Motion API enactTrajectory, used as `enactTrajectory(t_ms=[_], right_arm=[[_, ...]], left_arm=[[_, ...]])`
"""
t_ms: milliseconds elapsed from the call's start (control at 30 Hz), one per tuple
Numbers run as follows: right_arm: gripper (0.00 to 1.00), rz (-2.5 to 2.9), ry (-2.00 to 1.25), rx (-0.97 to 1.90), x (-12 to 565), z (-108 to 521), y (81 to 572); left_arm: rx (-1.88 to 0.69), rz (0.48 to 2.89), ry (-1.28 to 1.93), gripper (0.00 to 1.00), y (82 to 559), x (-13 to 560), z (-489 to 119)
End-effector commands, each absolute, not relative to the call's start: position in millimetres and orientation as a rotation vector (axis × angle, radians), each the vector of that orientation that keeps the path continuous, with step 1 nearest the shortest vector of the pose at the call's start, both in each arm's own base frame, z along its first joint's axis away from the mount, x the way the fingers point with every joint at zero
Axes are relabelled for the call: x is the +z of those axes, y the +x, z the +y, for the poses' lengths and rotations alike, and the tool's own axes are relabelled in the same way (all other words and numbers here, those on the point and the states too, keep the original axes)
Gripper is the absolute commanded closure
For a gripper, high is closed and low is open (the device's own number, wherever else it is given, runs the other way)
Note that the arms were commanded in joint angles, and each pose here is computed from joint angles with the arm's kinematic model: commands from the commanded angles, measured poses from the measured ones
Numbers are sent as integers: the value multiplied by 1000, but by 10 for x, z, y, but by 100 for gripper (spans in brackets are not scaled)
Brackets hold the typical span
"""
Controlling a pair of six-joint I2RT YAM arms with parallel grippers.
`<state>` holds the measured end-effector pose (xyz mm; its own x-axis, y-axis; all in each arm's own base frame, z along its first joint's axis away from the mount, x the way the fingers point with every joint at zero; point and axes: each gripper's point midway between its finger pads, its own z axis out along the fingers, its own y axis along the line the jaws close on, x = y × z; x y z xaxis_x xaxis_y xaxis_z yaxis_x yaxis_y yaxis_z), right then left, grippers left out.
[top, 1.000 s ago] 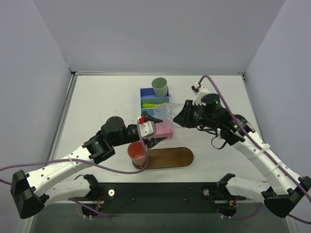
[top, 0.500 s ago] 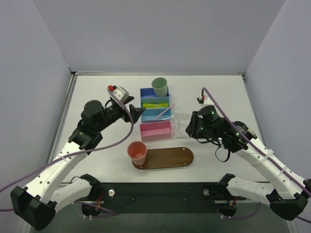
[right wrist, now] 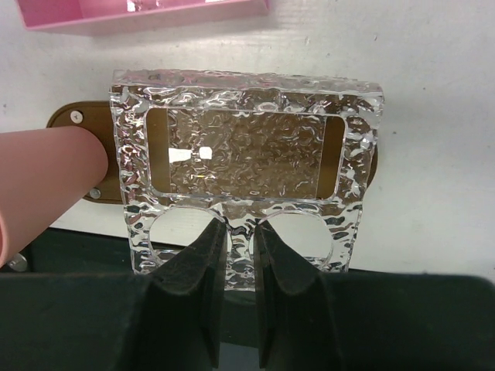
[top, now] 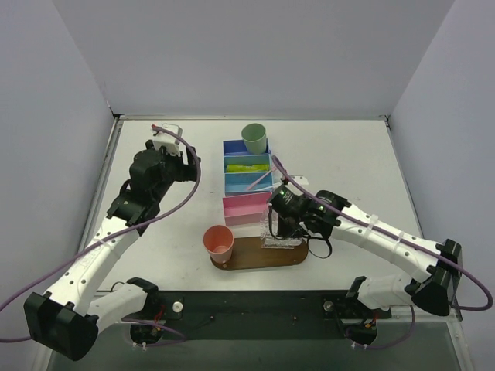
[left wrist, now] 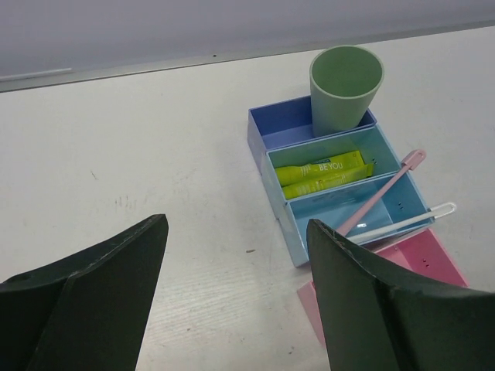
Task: Prepare toiletry sets of a toothbrush and toothpaste on the tray
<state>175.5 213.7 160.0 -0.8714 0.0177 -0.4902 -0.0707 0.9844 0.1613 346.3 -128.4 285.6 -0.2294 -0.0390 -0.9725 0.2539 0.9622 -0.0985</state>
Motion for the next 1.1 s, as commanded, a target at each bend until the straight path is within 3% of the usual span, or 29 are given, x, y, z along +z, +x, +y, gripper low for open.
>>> enactTrajectory(t_ms=[0, 600, 1067], right_arm=[[100, 2609, 23, 179, 1608, 2250, 1766], [100, 2673, -74, 91, 1289, 2758, 1545], [100, 2712, -114, 3, 1157, 2776, 1504]], left_arm=[[-204, 1736, 140, 17, 3456, 3084, -1245], [-179, 1719, 197, 16, 3365, 3074, -1387], [-179, 1715, 206, 16, 3345, 3081, -1416]])
